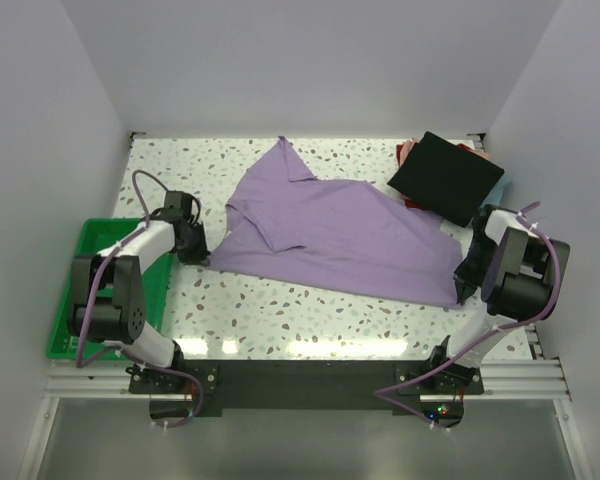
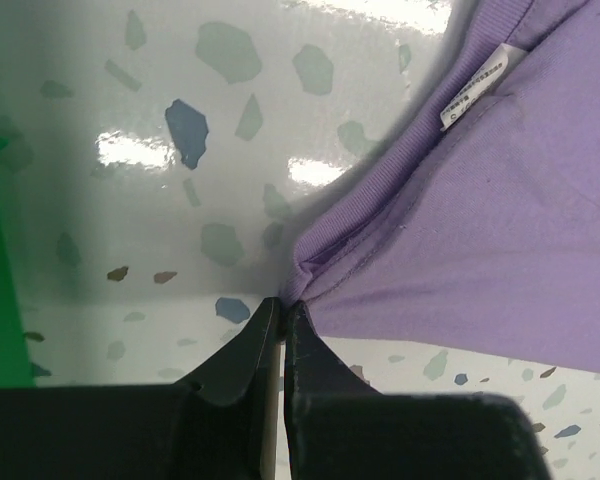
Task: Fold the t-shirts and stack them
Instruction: Fold the tshirt
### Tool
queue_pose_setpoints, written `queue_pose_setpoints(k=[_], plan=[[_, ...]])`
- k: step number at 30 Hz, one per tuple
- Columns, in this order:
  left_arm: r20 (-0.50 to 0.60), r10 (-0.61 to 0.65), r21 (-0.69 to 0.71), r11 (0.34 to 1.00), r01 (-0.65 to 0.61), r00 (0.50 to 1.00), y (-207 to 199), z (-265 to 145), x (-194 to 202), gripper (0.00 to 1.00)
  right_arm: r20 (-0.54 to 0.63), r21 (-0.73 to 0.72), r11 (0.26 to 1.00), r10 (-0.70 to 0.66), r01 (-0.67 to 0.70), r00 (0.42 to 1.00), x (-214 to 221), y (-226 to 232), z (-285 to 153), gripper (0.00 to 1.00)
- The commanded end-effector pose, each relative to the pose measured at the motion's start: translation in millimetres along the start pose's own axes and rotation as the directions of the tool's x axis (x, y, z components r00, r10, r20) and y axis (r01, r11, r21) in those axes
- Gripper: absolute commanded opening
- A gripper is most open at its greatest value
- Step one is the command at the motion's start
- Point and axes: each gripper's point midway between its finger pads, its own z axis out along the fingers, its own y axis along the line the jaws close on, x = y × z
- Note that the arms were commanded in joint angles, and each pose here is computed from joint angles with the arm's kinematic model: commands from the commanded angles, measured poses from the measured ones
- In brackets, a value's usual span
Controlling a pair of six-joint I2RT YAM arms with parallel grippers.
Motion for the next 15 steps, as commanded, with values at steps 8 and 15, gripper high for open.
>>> queue_pose_setpoints(k=[8, 15], plan=[[0.019, 0.015, -0.122, 0.992, -0.013, 1.000, 19, -39, -2, 0.00, 0.015, 0.044, 0.997, 0.064, -0.065, 0.998, 12, -16, -7, 0.00], [-0.016, -0.010, -0.167, 0.986, 0.007, 1.000, 27, -53, 7, 0.00, -0.021, 0.014, 0.995, 0.101, -0.100, 0.995, 29, -15, -12, 0.00]])
